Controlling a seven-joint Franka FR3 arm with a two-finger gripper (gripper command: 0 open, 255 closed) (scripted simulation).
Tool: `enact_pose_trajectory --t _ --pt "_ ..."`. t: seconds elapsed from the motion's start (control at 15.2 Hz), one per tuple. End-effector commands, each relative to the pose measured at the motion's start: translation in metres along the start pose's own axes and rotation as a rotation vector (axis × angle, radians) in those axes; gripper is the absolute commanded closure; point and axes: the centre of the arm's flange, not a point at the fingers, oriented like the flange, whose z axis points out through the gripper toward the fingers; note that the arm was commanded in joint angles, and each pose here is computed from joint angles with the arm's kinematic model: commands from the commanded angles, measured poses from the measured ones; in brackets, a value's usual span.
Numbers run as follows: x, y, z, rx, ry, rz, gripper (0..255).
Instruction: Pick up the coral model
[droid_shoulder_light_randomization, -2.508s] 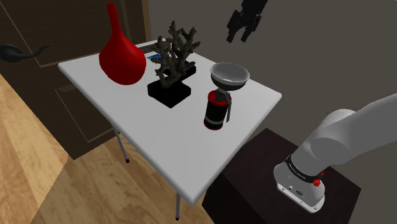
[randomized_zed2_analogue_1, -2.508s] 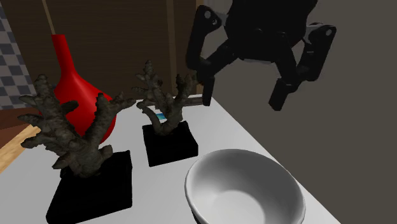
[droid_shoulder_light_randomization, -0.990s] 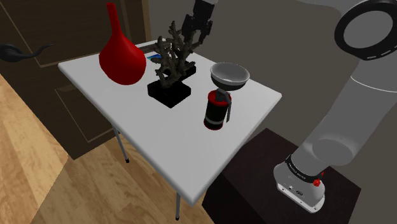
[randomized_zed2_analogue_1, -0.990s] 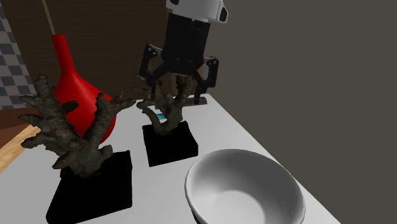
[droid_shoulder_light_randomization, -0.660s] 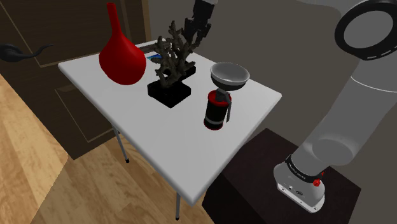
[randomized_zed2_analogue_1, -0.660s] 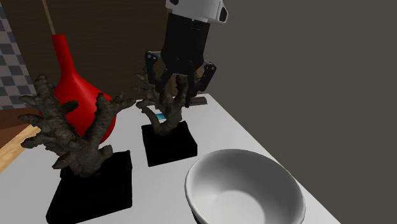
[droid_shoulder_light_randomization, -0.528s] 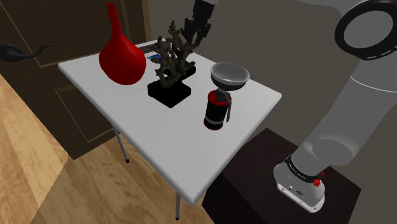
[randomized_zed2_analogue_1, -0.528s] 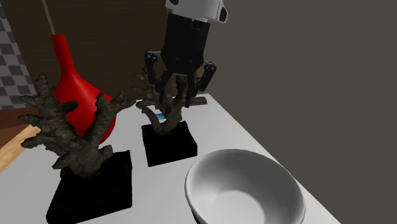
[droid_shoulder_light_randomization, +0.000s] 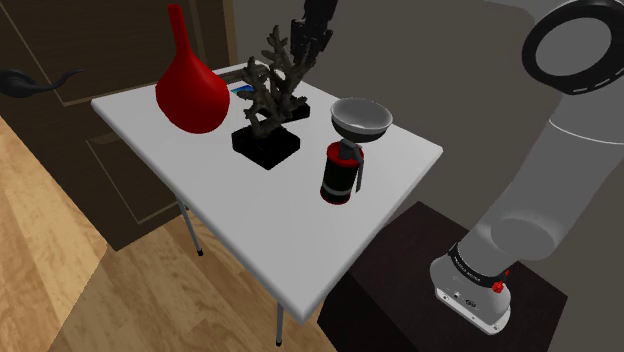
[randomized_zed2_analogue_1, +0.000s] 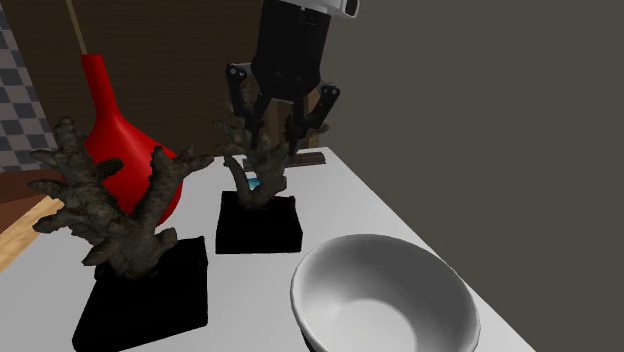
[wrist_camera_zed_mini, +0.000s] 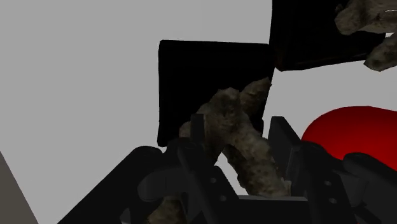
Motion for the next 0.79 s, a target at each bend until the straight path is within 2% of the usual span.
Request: enact_pose_trajectory --t 0.0,0.59,0.73 --pt "0.001 -0.002 -0.010 0.000 0.001 0.000 255" --pt "0.006 -0.012 -0.056 0.000 0.001 0.000 255" --pt "0.006 -0.012 -0.057 0.000 0.001 0.000 255"
